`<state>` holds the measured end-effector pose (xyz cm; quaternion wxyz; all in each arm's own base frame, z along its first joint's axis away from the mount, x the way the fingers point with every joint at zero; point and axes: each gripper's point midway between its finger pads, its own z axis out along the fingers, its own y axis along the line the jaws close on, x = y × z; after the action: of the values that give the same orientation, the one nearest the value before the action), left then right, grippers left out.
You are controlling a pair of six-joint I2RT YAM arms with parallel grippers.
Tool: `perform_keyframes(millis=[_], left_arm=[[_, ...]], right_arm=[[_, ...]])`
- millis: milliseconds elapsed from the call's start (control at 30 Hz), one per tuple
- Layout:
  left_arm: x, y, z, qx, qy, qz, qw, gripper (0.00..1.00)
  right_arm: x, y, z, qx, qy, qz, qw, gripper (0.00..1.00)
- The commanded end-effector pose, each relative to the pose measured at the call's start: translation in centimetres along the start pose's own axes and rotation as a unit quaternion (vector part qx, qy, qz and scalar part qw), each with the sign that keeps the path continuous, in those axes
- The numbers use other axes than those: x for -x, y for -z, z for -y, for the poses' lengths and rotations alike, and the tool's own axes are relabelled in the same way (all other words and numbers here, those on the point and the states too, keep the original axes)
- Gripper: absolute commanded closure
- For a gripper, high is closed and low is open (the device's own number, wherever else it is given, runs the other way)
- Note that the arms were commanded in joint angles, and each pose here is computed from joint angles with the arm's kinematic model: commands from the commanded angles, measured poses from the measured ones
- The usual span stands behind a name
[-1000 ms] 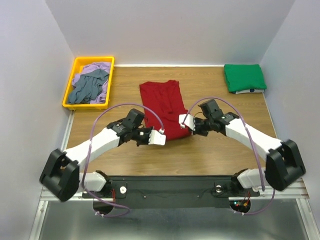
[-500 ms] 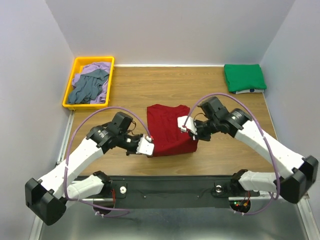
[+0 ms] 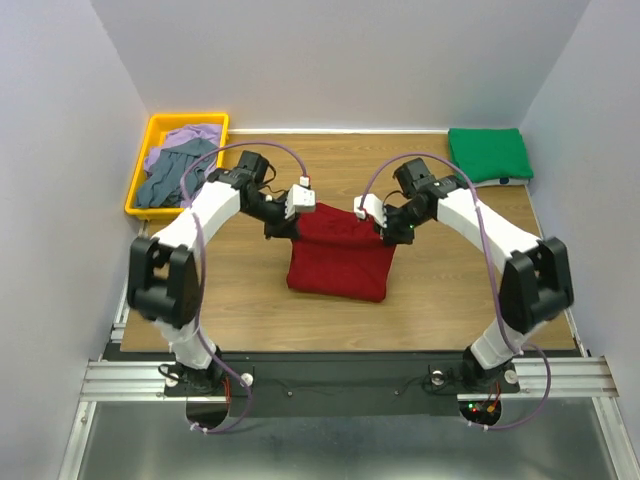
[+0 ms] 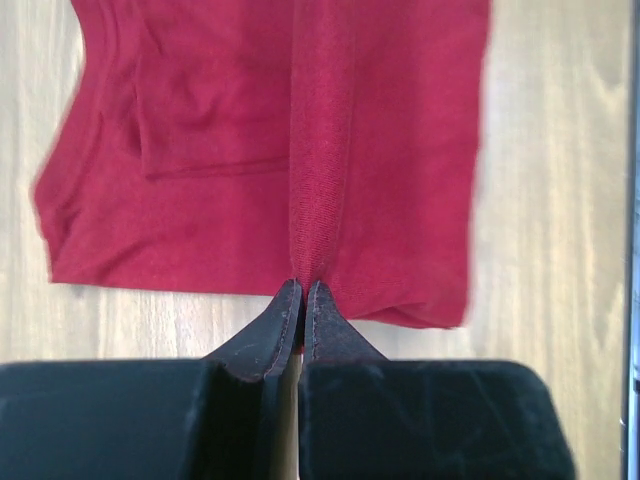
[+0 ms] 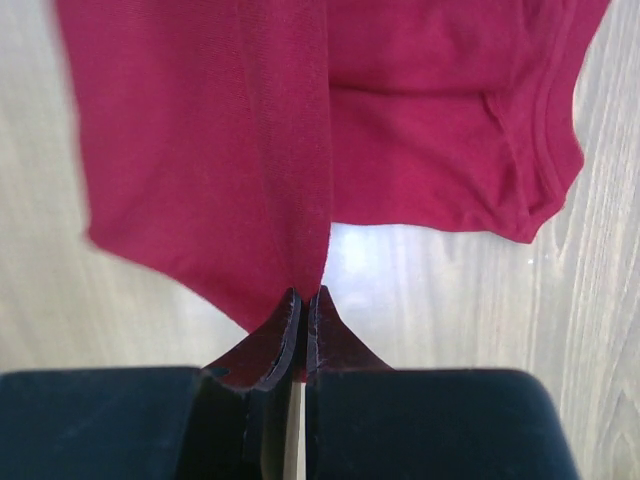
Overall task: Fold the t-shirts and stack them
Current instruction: Fold the tshirt
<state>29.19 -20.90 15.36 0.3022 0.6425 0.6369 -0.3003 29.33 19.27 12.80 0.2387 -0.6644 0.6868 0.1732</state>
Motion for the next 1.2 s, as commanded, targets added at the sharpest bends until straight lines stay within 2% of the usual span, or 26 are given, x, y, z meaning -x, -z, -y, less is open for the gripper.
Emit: perform_keyframes(millis=[0, 100, 167, 300, 400, 533, 700, 767, 800, 833, 867, 900, 967, 1067, 1167], left_arm=[[-1.1, -0.7, -3.8, 0.003, 0.056, 0.012, 0.998, 1.0], [-4.3, -2.9, -6.3, -0.012, 0.117, 0.014, 0.993, 1.0], [-5.5, -3.6, -7.2, -0.015, 0.134, 0.009, 0.991, 1.0], [-8.6, -5.4, -7.1, -0.034, 0.186, -0.001, 0.982, 1.0], [-10.4, -6.3, -5.3, -0.05, 0.216, -0.013, 0.975, 1.0], [-10.0, -6.2, -3.2, -0.056, 0.227, -0.008, 0.972, 1.0], [-9.1, -5.5, 1.5, -0.079, 0.22, -0.004, 0.972, 1.0], [-9.2, -5.5, 3.4, -0.089, 0.228, -0.004, 0.97, 0.99], [-9.0, -5.2, 3.7, -0.088, 0.226, -0.002, 0.97, 0.96], [-8.7, -4.7, 3.8, -0.082, 0.219, -0.004, 0.972, 0.9], [-8.5, -4.3, 3.8, -0.076, 0.216, -0.004, 0.973, 0.78], [-7.7, -3.5, 3.6, -0.065, 0.204, 0.0, 0.977, 0.75], [-6.4, -2.1, 2.4, -0.037, 0.18, 0.008, 0.983, 0.67], [-3.4, 0.0, 0.9, 0.01, 0.121, 0.028, 0.992, 0.61], [-0.8, 0.3, 0.3, 0.029, 0.079, 0.044, 0.995, 0.57]], right_arm=[[-0.4, -1.4, 4.1, -0.012, 0.017, 0.015, 1.0, 0.99], [-1.6, -4.3, 5.8, 0.006, -0.01, 0.012, 1.0, 0.99], [-1.9, -5.6, 6.1, 0.018, -0.027, 0.014, 0.999, 0.98], [-2.4, -8.1, 6.4, 0.044, -0.069, 0.019, 0.996, 0.96], [-2.2, -8.7, 6.1, 0.057, -0.099, 0.029, 0.993, 0.92], [-2.6, -9.0, 3.6, 0.084, -0.137, 0.025, 0.987, 0.91], [-2.1, -6.9, 0.1, 0.099, -0.16, 0.034, 0.982, 0.91], [-1.0, -5.6, -0.1, 0.09, -0.171, 0.045, 0.98, 0.85], [-0.7, -5.1, -0.2, 0.087, -0.174, 0.047, 0.98, 0.78], [-0.3, -4.5, 0.1, 0.08, -0.183, 0.047, 0.979, 0.65], [0.0, -4.0, 0.3, 0.075, -0.186, 0.049, 0.979, 0.59], [0.9, -2.9, 1.4, 0.058, -0.185, 0.061, 0.979, 0.56], [2.1, -1.8, 2.7, 0.047, -0.202, 0.082, 0.975, 0.52], [4.0, -0.6, 5.6, 0.041, -0.23, 0.123, 0.964, 0.52], [5.6, -1.6, 7.2, 0.072, -0.254, 0.154, 0.952, 0.52]])
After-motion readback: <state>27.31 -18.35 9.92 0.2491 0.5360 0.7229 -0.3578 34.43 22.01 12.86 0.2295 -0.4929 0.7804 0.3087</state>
